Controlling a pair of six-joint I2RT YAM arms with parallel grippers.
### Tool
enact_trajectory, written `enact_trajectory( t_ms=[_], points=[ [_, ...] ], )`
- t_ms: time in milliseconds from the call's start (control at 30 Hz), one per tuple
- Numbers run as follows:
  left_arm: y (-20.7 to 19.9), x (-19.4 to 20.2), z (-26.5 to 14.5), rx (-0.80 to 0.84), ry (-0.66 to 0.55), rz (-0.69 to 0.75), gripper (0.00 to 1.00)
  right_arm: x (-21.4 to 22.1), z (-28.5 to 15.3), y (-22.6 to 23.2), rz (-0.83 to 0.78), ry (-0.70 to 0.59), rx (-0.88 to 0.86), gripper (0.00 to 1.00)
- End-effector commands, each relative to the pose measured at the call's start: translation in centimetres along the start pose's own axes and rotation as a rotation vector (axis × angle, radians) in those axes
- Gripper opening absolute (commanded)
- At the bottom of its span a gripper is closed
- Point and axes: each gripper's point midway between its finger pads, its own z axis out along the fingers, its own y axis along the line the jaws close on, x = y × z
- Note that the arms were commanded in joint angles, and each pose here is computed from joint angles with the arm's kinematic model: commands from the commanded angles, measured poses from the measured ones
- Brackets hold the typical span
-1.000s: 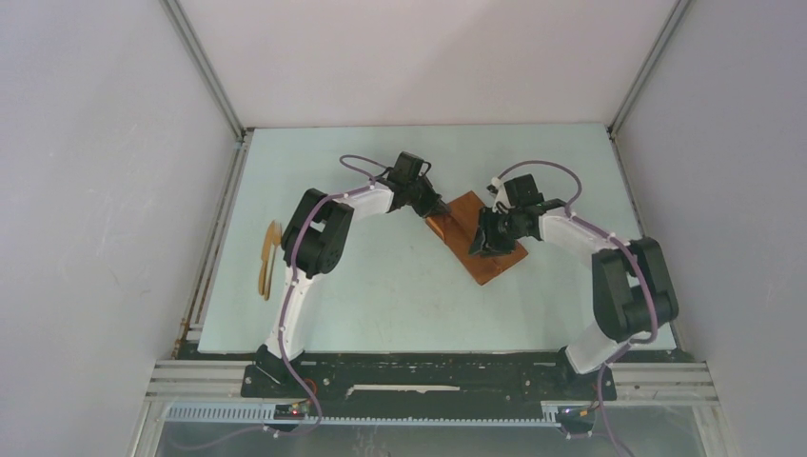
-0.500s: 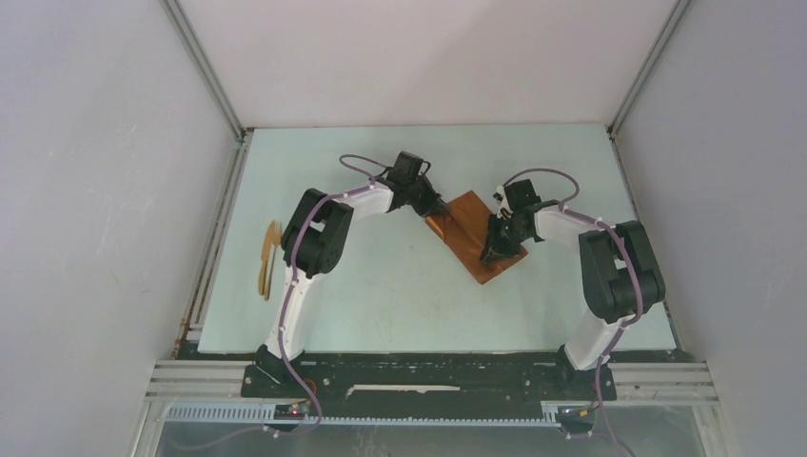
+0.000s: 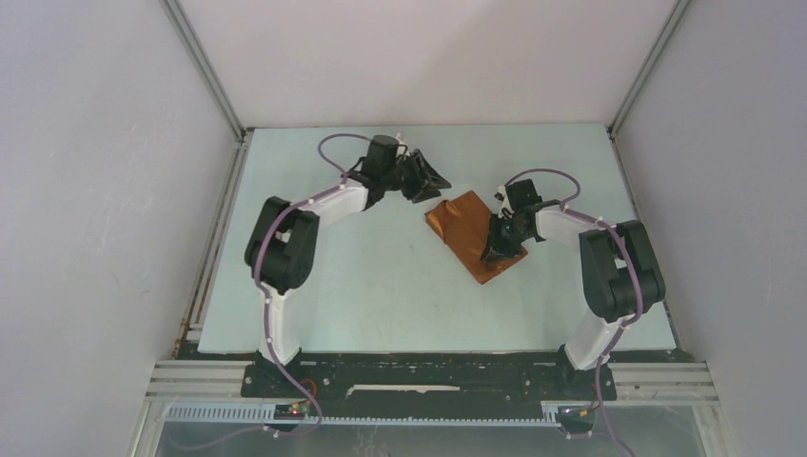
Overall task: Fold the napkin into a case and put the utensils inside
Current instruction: Smooth out the 2/3-rectangle-folded napkin at the center of the board.
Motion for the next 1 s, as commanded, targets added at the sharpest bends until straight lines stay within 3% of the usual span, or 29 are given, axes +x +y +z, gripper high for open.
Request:
enact_trajectory(
  t_ms=[0,100,233,700,967],
  points=[
    [-0.7,-1.0,-2.9,0.102,-0.043,0.018,0.43,-0.2,0.3,-0.9,0.016,-0.002,0.035,0.26],
    [1.2,0.2,-1.8,0.108,-0.010,-0.036,0.23,-0.2,0.3,-0.9,0.016,-0.002,0.033,0.26],
    [3.2,0.5,-0.3,0.081,-0.005,-0.063,0.10,-0.1,0.3,-0.9,0.014,0.001,0.032,0.26],
    [5.7,0.5,3.5,0.040,0.038,-0.095,0.09,-0.5,-0.3,0.1,-0.010,-0.014,0.003,0.26],
    [7.7,1.1,4.4,-0.019,0.070,-0.108,0.09,-4.3,-2.9,5.7,-0.098,-0.089,-0.109,0.32]
  ],
)
